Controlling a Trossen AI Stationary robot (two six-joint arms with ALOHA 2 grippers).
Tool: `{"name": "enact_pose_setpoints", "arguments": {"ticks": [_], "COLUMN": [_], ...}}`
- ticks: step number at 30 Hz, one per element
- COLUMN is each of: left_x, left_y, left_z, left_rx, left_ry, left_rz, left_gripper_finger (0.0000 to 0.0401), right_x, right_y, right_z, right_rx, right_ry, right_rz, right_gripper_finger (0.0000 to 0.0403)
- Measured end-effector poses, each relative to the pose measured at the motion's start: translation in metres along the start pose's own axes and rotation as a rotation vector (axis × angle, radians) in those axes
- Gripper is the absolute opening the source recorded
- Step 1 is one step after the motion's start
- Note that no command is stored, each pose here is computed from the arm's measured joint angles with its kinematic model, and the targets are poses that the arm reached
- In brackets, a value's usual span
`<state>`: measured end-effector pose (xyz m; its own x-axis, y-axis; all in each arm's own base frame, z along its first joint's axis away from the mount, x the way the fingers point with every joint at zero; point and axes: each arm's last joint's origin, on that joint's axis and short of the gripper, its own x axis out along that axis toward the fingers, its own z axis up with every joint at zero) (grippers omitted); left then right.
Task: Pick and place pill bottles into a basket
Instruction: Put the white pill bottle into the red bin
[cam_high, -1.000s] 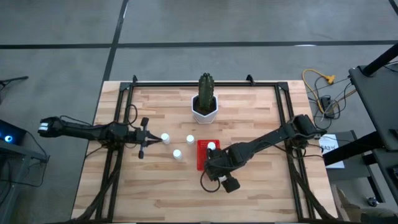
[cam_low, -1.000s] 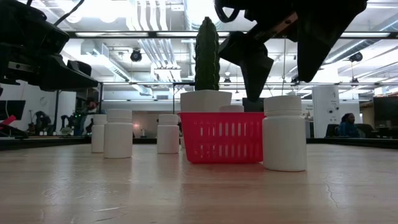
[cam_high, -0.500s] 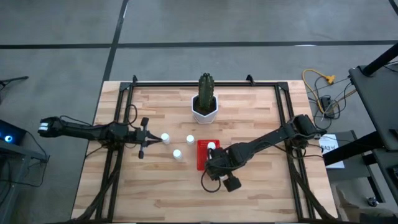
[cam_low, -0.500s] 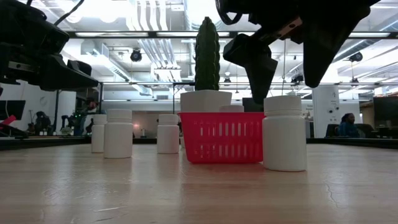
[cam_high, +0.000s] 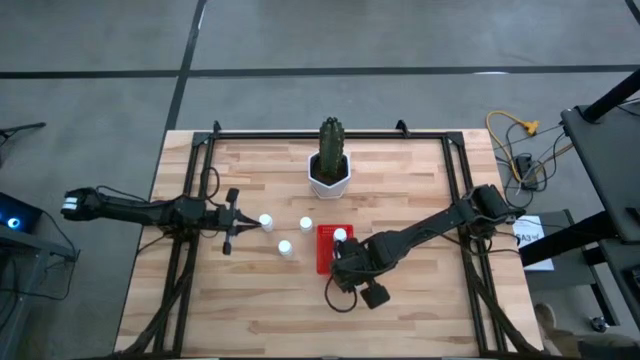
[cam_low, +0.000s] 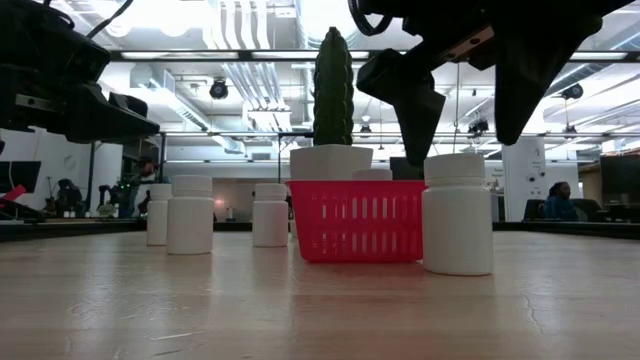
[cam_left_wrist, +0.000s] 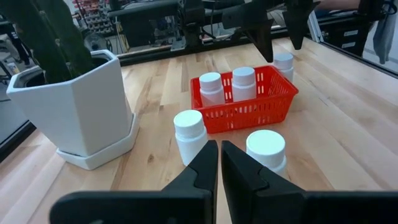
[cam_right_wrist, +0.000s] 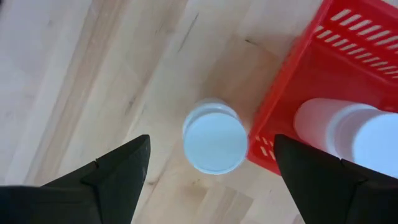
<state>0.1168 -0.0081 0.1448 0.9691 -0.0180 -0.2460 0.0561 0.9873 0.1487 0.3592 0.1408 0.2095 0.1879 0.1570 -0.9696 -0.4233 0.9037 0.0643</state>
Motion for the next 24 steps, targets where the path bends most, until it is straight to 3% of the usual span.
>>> {"name": "enact_pose_setpoints", "arguments": {"ticks": [10, 24], "left_x": [0.0001, 0.0001], "left_y": [0.0, 0.0], "left_z": [-0.0003, -0.0004], "left_rx": [-0.001, 0.0], "left_ry": [0.003, 0.005], "left_rz": [0.0, 0.0], "left_gripper_finger": [0.0003, 0.0003], "right_x": [0.0005, 0.005], "right_y": [0.0061, 0.0099], "right_z": [0.0001, -0.0036], "right_rx": [-0.073, -0.065], "right_ry": [0.007, 0.026], "right_rz": [-0.056, -0.058], "right_gripper_finger": [0.0329, 0.0329]}}
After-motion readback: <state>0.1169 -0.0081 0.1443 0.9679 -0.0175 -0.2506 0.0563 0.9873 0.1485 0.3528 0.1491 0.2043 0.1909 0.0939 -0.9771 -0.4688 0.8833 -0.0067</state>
